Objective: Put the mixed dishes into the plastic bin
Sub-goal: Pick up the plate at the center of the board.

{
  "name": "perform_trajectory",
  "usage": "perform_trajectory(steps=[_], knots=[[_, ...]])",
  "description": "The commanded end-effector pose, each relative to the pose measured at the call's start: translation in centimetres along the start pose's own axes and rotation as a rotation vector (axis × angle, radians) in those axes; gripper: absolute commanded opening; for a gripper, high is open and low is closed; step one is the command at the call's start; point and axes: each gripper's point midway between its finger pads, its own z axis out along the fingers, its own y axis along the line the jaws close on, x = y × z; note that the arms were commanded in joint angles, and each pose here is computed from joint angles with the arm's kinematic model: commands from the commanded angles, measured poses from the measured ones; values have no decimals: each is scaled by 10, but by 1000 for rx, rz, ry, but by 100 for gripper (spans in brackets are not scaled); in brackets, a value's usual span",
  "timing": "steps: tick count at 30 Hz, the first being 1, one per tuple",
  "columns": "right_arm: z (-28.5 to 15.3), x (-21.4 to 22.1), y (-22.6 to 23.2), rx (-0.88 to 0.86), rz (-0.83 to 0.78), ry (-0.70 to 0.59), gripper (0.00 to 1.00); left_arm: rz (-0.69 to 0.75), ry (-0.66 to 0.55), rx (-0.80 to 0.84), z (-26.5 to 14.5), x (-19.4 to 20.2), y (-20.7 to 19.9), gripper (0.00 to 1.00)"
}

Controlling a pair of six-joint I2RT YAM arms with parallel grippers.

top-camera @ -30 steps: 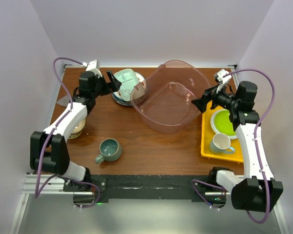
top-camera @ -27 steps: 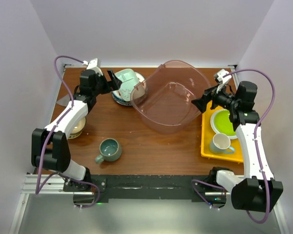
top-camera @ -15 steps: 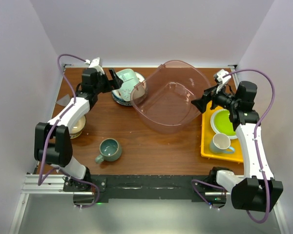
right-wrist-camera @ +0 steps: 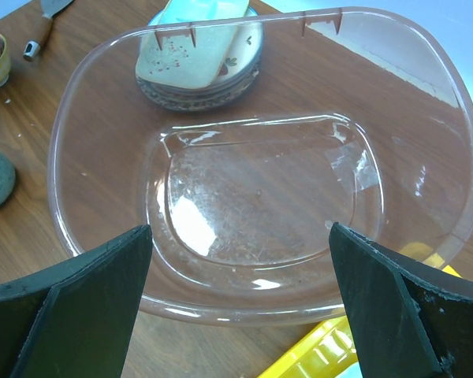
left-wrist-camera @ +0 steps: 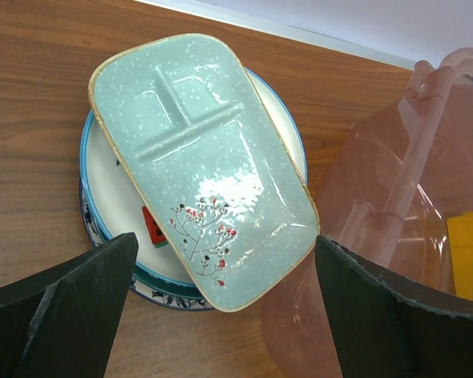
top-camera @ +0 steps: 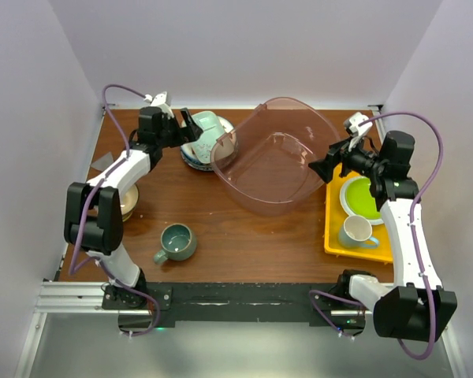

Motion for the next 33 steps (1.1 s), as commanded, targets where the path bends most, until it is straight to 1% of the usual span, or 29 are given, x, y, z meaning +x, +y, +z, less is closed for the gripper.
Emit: perform_trajectory(steps=[1, 13, 23, 25, 26, 28, 29, 33], knots=[[2, 5, 3, -30, -6, 9, 98, 24, -74, 41, 7, -31, -9, 100], [3, 8, 2, -34, -6, 17, 98, 17, -44, 15, 27, -24, 1, 100], [5, 9, 2, -40, -2, 22, 98, 5, -18, -25, 48, -17, 18, 100], [5, 10, 1, -38, -2, 23, 98, -5, 0, -39, 55, -11, 23, 98], [5, 10, 2, -40, -2, 22, 98, -8, -8, -42, 57, -15, 23, 97], [5, 10, 2, -42, -2, 23, 98, -19, 18, -59, 65, -7, 30, 93], [5, 10, 2, -43, -1, 23, 98, -21, 14, -57, 67, -11, 29, 90], [5, 10, 1, -42, -2, 25, 98, -35, 43, -70, 75, -3, 34, 79]])
